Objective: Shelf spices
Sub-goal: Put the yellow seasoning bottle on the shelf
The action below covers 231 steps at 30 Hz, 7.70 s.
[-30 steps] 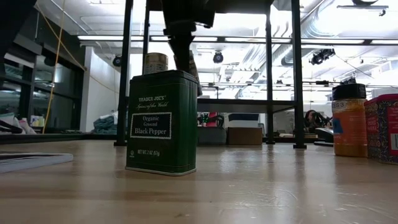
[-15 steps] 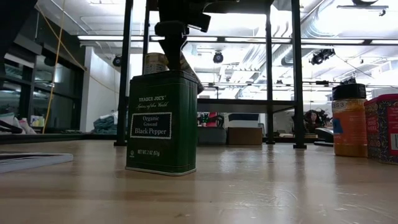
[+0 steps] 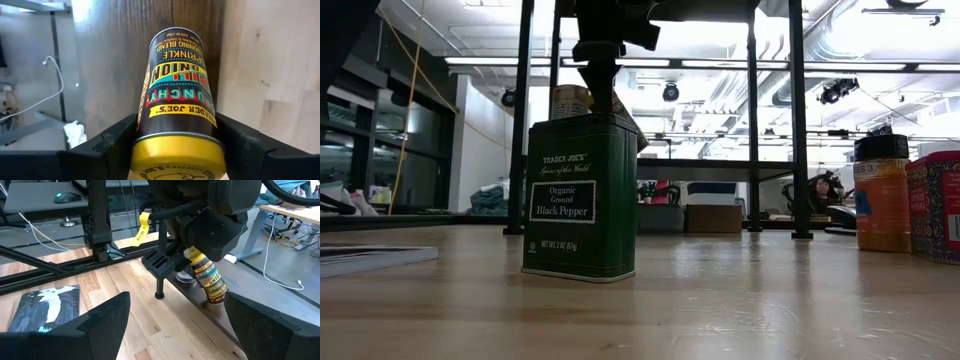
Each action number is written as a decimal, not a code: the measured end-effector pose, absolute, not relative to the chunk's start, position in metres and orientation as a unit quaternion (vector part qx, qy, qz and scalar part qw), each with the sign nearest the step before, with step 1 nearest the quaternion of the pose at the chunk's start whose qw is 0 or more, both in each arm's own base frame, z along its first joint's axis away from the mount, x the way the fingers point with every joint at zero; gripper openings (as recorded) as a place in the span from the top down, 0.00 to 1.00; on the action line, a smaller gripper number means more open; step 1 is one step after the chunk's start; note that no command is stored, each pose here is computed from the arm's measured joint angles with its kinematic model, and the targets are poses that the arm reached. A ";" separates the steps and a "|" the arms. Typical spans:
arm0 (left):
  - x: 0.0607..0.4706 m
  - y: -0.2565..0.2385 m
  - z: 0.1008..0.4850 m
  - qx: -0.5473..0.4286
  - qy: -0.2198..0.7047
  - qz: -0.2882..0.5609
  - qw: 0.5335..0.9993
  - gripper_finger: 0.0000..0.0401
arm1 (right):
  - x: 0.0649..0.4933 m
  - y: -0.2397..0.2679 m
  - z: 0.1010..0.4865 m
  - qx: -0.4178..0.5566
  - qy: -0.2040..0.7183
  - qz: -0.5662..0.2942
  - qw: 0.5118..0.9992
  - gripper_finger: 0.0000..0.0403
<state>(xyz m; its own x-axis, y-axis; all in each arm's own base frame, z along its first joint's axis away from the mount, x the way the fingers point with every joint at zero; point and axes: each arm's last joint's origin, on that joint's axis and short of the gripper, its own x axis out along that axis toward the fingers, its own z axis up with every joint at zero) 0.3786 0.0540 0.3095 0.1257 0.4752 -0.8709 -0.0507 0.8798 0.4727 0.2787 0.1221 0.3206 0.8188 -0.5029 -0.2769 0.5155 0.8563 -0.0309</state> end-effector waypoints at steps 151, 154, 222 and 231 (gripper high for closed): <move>0.120 -0.090 0.363 -0.112 0.161 0.197 0.960 0.36 | 0.370 0.012 0.176 0.135 -0.104 -0.480 0.861 0.52; 0.120 -0.091 0.363 -0.111 0.162 0.198 0.960 0.36 | 0.332 0.013 0.167 0.162 -0.172 -0.465 0.853 0.52; 0.113 -0.078 0.348 -0.060 0.244 0.225 0.941 0.36 | 0.442 -0.047 0.128 -0.130 -0.089 -0.432 0.888 0.38; 0.113 -0.077 0.348 -0.058 0.245 0.225 0.941 0.36 | 0.439 -0.049 0.127 -0.115 -0.074 -0.480 0.866 0.20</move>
